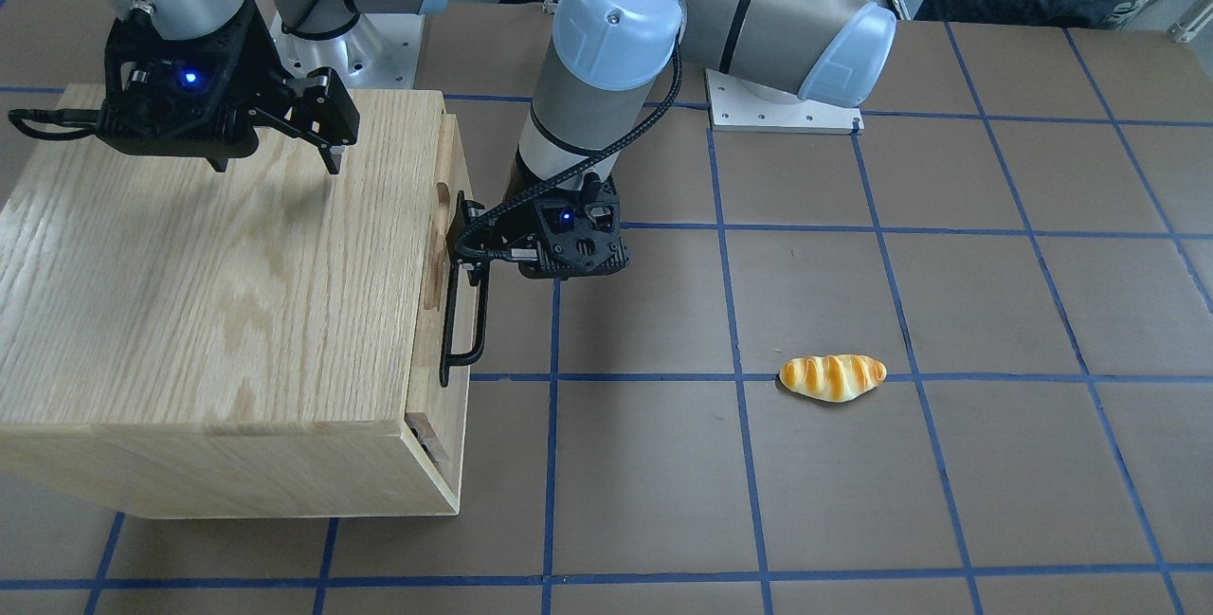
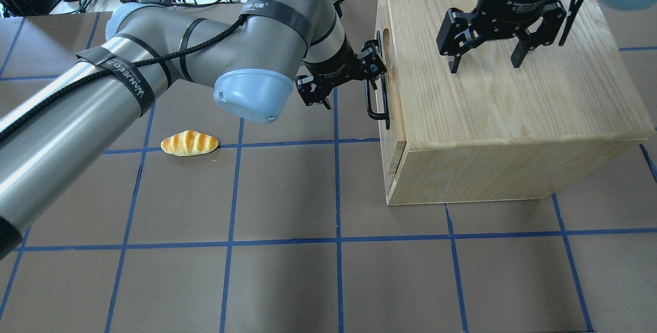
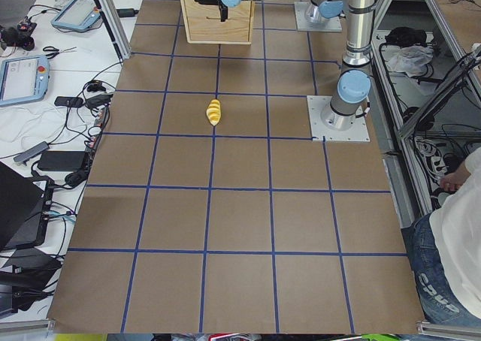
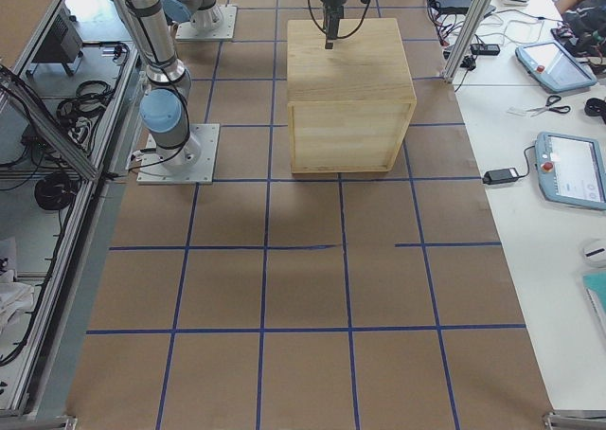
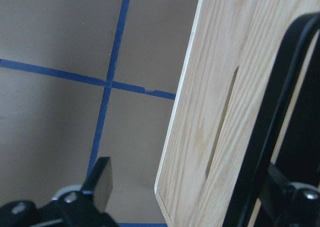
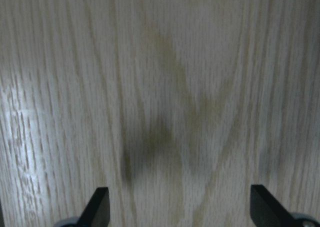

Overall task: Open upper drawer
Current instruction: 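Pull the drawer handle away from the cabinet with the left gripper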

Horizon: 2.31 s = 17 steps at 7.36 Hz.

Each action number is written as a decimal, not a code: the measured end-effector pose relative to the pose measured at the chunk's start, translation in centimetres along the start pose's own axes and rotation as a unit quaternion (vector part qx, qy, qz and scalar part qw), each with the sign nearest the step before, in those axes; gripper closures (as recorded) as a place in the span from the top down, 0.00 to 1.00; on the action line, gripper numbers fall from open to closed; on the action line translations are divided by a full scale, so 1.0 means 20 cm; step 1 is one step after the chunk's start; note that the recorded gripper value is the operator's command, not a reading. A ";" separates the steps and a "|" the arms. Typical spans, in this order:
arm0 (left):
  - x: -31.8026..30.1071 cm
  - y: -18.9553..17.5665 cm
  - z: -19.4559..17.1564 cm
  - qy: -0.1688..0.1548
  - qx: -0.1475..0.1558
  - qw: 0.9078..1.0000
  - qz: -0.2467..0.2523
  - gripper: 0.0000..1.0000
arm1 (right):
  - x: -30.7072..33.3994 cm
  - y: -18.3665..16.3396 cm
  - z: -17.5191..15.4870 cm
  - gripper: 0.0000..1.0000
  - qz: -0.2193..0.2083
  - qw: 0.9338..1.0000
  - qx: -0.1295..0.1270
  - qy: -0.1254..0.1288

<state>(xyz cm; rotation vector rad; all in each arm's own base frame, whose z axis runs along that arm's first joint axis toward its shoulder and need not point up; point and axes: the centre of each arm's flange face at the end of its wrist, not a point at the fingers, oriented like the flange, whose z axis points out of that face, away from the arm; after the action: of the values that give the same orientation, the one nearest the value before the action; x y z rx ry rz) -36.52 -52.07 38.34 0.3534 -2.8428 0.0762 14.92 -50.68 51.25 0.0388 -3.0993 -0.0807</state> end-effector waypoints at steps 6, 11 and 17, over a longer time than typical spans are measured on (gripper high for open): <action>-0.06 -0.01 0.05 -0.014 -0.008 0.999 0.039 1.00 | 0.00 0.00 0.00 1.00 0.000 1.000 0.000 0.000; -0.15 -0.05 0.00 -0.035 -0.014 0.998 0.054 1.00 | 0.00 0.00 0.00 1.00 0.000 1.000 0.000 0.000; -0.24 -0.09 0.01 -0.049 -0.019 0.997 0.057 1.00 | 0.00 0.00 0.00 1.00 0.000 1.000 0.000 0.000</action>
<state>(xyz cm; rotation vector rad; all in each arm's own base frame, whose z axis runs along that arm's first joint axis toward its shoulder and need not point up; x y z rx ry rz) -31.73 -52.72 36.86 0.1913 -2.9559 0.0276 14.91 -50.68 51.23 0.0397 -3.0993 -0.0811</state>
